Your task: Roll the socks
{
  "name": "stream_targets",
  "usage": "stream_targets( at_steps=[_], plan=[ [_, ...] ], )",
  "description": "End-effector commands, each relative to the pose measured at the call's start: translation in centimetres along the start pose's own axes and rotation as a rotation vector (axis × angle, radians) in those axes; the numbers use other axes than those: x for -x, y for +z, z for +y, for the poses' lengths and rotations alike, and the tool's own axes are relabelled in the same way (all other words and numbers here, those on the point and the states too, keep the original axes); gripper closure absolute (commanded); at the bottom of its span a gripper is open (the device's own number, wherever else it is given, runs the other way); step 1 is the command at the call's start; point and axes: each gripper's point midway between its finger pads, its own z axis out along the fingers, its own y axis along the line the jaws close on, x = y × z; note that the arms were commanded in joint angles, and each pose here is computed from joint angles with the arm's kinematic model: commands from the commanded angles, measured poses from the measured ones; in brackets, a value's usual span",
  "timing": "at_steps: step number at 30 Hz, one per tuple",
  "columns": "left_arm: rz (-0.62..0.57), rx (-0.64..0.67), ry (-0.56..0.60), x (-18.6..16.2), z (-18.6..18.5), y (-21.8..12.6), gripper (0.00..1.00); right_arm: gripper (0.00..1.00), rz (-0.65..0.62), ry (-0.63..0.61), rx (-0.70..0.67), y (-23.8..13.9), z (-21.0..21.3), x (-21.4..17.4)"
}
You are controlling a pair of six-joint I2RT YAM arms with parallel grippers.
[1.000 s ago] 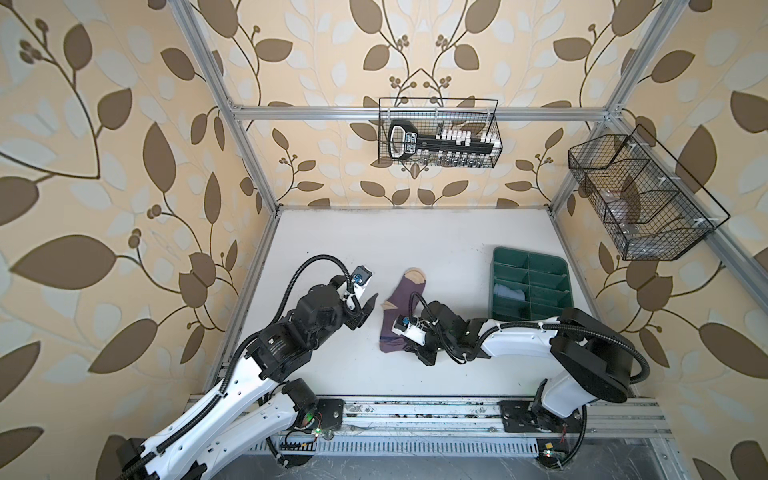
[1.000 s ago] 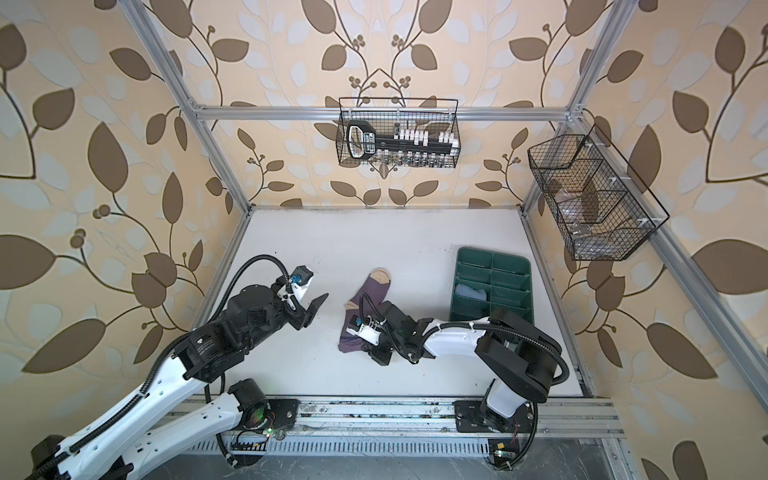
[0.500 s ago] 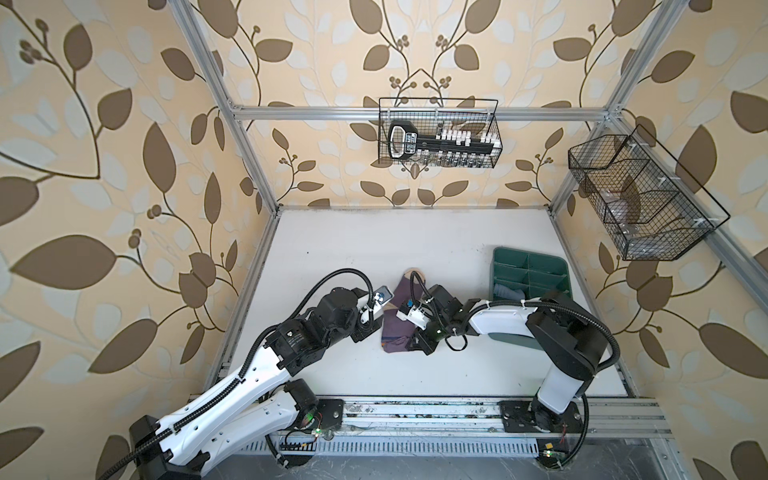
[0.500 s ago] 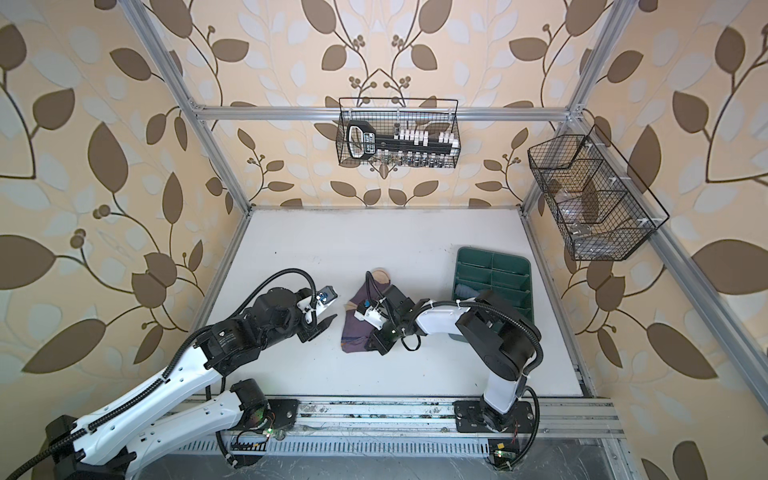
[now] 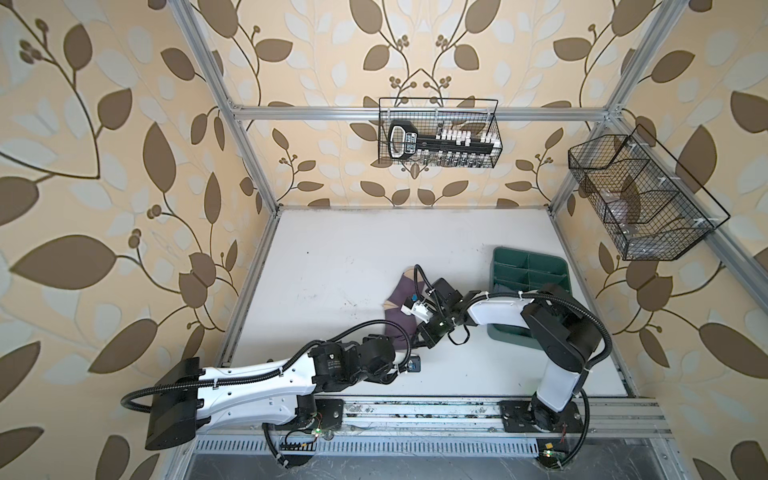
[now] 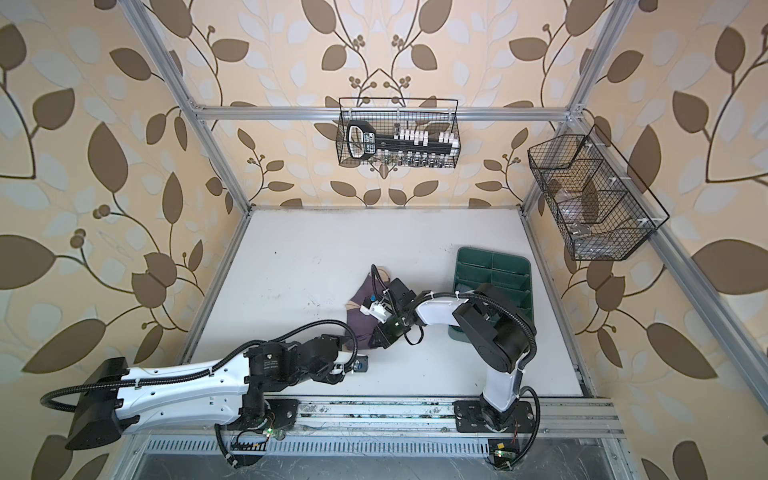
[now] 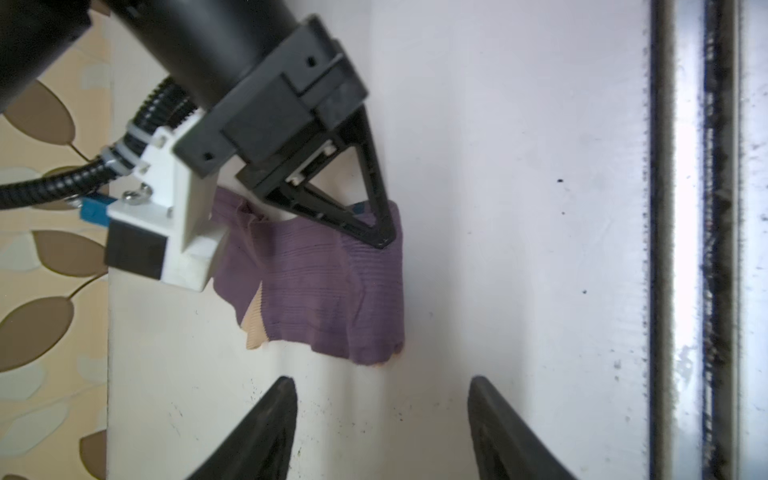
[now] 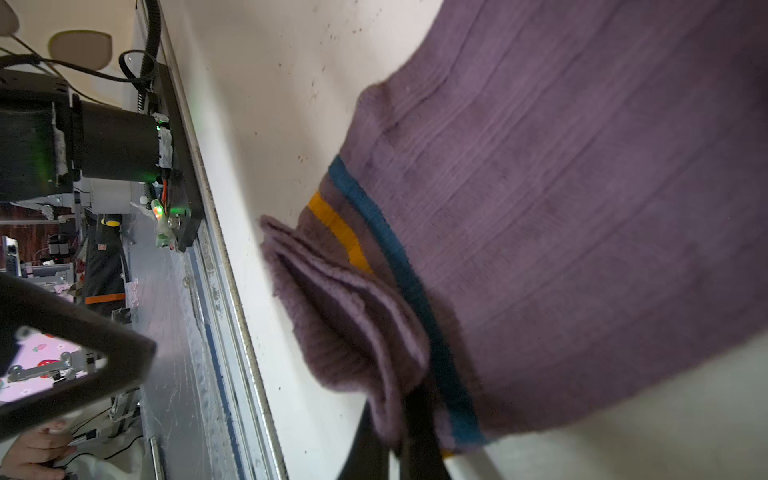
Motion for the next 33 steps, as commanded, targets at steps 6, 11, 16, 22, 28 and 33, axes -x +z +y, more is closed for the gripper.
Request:
stream_targets(
  at_steps=[6, 11, 16, 22, 28, 33],
  plan=[
    [0.06, 0.052, 0.053, 0.7, 0.4, 3.2, 0.38, 1.0, 0.032, 0.1, -0.033, 0.0, -2.2, -0.5],
    [0.132, 0.119, 0.037, 0.1, 1.0, 5.7, 0.51, 1.0, 0.051, 0.098, -0.02, 0.0, -2.2, -0.7],
    [0.185, 0.15, 0.001, -0.8, 1.6, 7.3, 0.55, 1.0, 0.084, 0.128, 0.0, 0.2, -2.7, -1.5],
    [0.256, 0.16, -0.012, -2.4, 2.0, 8.3, 0.55, 1.0, 0.101, 0.137, 0.006, 0.3, -2.8, -1.9],
    [0.318, 0.051, -0.049, -3.9, 1.2, 8.5, 0.71, 1.0, 0.088, 0.13, 0.008, -0.2, -2.4, -1.5],
    [0.353, -0.059, -0.081, -4.5, -0.1, 8.4, 0.9, 1.0, 0.065, 0.119, 0.006, -0.9, -2.1, -0.9]
  ],
)
